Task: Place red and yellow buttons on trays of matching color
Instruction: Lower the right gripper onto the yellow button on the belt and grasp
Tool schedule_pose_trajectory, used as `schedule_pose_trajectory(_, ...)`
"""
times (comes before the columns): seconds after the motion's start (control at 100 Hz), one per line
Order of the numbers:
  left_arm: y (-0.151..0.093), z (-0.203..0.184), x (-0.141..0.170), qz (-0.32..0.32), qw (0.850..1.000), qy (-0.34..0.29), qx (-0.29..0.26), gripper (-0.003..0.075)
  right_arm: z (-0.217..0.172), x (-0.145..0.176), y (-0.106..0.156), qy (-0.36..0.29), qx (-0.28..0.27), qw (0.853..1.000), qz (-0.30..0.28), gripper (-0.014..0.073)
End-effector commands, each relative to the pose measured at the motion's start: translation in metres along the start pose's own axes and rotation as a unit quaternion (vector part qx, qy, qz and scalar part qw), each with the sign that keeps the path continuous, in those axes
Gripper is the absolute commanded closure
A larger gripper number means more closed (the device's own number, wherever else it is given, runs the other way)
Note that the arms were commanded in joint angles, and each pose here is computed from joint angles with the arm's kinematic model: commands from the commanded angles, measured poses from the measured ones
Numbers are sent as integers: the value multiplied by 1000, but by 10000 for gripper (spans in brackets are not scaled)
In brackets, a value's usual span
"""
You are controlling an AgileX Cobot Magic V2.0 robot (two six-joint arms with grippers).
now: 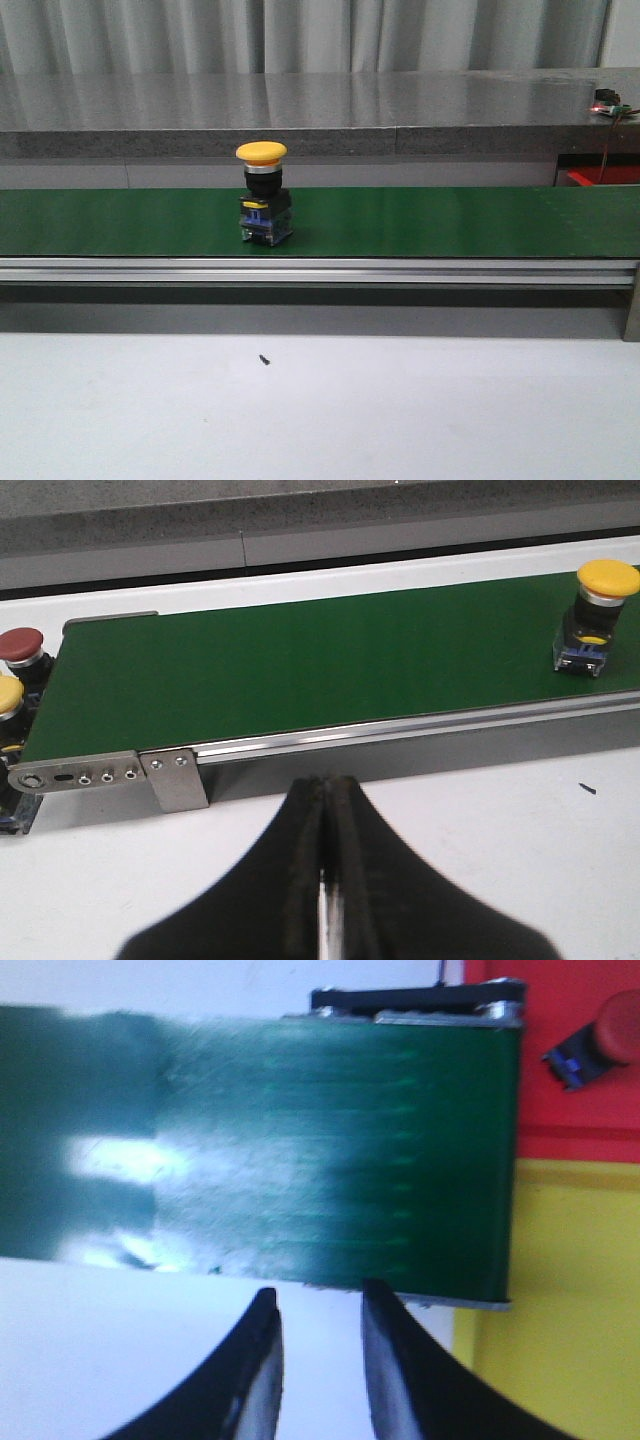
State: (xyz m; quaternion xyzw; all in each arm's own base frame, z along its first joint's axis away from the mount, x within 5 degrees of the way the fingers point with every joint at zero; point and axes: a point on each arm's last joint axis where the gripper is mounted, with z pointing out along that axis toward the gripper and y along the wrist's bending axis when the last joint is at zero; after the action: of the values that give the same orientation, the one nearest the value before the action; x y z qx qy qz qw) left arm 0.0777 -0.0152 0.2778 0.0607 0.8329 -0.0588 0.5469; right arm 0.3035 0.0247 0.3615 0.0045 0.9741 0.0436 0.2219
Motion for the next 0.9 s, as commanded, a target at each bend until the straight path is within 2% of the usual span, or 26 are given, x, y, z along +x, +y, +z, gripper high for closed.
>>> schedule_pose_trajectory(0.0, 1, -3, -14, -11, 999, -44, -4, 740, -16, 8, 17, -34, -22, 999, -27, 302)
schedule_pose_trajectory(0.13, 1, -3, -14, -11, 999, -44, -4, 740, -12, 16, 47, -15, -54, 996, -64, 98)
schedule_pose_trajectory(0.2, 1, -3, -14, -11, 999, -44, -4, 740, -13, 19, 62, -18, -78, 994, -80, 43)
schedule_pose_trajectory(0.38, 1, -3, -14, -11, 999, -44, -4, 740, -17, 24, 100, -48, -127, 985, -108, 48)
schedule_pose_trajectory(0.6, 1, -3, -14, -11, 999, -44, -4, 740, -6, 25, 124, -52, -149, 979, -128, 45)
schedule_pose_trajectory(0.78, 1, -3, -14, -11, 999, -44, -4, 740, 11, 22, 134, -31, -173, 979, -103, 20)
schedule_pose_trajectory(0.89, 1, -3, -14, -11, 999, -44, -4, 740, 20, 19, 135, 0, -158, 987, -40, 11)
